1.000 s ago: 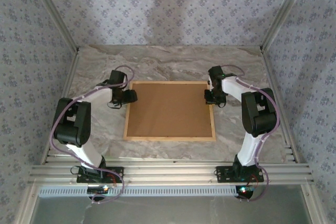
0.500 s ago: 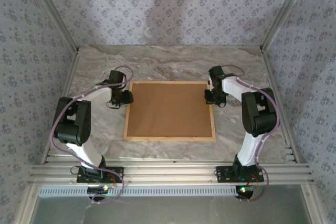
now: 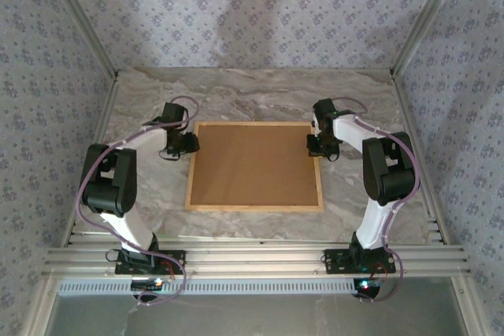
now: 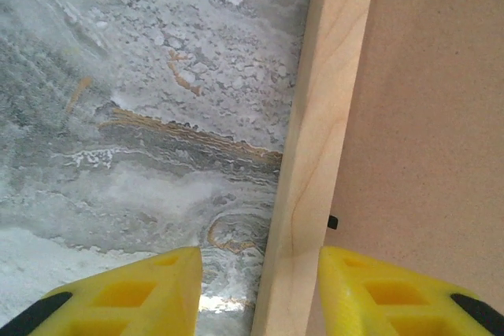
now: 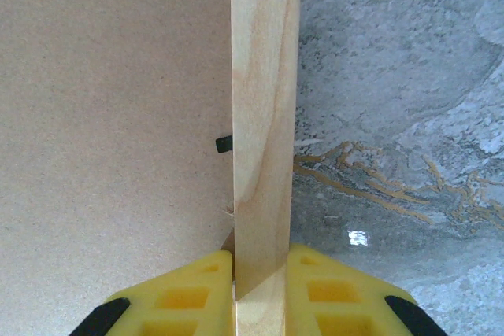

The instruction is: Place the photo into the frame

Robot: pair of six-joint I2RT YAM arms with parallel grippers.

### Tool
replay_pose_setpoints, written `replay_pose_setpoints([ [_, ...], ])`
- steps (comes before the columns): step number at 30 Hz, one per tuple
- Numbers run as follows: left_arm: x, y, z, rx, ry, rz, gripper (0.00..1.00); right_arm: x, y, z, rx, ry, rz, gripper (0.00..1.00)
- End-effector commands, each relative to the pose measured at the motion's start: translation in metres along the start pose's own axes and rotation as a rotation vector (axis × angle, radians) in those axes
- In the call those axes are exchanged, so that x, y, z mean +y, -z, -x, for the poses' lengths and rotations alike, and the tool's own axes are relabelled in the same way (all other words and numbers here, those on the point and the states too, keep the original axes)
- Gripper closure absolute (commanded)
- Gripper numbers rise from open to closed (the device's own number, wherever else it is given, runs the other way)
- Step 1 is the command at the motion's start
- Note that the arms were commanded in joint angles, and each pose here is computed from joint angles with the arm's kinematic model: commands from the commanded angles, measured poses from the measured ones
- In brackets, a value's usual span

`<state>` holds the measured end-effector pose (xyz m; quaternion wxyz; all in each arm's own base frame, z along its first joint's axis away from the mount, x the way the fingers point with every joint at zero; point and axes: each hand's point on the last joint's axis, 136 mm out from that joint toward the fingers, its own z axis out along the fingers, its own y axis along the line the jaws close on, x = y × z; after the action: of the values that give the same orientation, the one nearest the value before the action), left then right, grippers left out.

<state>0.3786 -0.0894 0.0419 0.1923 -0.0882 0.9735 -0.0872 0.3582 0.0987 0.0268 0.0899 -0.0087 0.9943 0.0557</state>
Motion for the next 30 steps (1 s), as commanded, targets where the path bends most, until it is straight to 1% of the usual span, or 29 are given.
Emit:
replay_pose_setpoints([
  [1,-0.001,0.003,0.012,-0.018,-0.006,-0.001,0.57,0.006,-0.023,-0.026,0.106,0.026,0.025,0.81],
  [13,-0.003,-0.014,0.004,0.027,-0.004,-0.023,0.58,0.006,-0.024,-0.027,0.105,0.025,0.028,0.81],
  [19,-0.003,-0.021,-0.007,0.051,-0.006,-0.031,0.58,0.006,-0.025,-0.027,0.104,0.025,0.028,0.81],
  [30,-0.004,-0.041,-0.033,0.138,-0.045,-0.015,0.55,0.006,-0.025,-0.026,0.102,0.031,0.023,0.81],
])
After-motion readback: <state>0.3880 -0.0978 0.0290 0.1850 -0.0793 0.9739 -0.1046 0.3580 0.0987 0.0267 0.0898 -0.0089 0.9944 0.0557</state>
